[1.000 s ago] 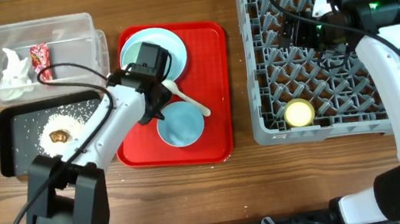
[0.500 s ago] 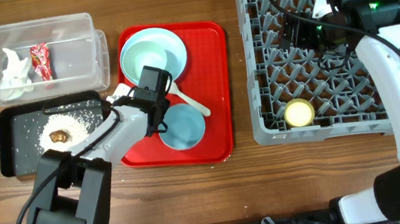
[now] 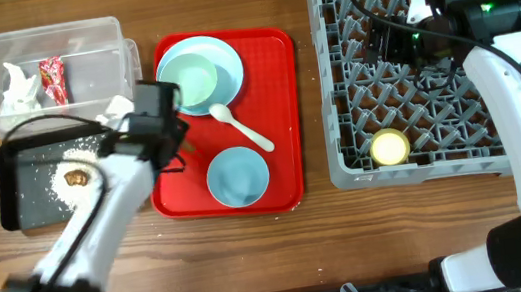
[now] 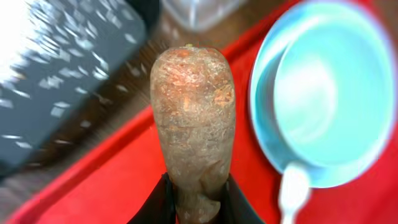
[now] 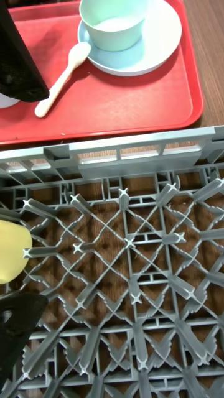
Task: Sort waste into correct bins and load items into the dishwasher rack
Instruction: 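Grasp the sausage with the left gripper and drop it on the black tray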
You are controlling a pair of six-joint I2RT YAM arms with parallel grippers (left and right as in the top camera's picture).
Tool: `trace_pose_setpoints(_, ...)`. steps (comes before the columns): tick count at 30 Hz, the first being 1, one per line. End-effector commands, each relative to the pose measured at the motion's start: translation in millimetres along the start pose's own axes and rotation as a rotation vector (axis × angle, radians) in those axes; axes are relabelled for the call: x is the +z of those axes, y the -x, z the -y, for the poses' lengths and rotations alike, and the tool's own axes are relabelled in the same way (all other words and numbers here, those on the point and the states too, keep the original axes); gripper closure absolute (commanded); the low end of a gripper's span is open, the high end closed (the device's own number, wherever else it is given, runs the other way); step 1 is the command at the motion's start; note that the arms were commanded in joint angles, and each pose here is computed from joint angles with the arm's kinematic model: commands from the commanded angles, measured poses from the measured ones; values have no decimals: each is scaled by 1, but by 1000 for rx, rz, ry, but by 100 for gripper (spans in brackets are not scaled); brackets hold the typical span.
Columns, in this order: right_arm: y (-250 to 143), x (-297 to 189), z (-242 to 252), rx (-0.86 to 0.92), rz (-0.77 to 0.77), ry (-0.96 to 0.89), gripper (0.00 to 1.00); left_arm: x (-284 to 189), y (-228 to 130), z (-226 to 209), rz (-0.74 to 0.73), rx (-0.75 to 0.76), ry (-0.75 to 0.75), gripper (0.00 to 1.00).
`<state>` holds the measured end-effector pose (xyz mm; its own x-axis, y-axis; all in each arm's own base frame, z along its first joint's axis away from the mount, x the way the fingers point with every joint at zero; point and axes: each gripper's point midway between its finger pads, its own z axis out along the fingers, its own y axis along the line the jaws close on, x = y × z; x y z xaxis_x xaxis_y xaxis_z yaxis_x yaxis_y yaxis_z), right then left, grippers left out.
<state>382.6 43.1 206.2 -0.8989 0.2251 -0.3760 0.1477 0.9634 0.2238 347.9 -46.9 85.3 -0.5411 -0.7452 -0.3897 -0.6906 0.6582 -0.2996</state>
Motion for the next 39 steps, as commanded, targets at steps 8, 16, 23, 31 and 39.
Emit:
trace_pose_setpoints(8,5,-6,0,-24,27,-9,0,-6,121,-146,191,-407,293,84)
trace_pose_setpoints(16,6,-6,0,-24,31,-8,0,42,110,-176,99,-444,396,51)
trace_pose_setpoints(23,7,-6,0,-25,36,-7,0,14,120,-120,-9,-162,159,40)
trace_pose_setpoints(31,9,-6,-1,-25,43,-5,0,-44,-46,34,-414,729,-462,42)
trace_pose_setpoints(39,7,-6,0,-25,34,-7,0,4,-117,16,-496,964,-171,44)
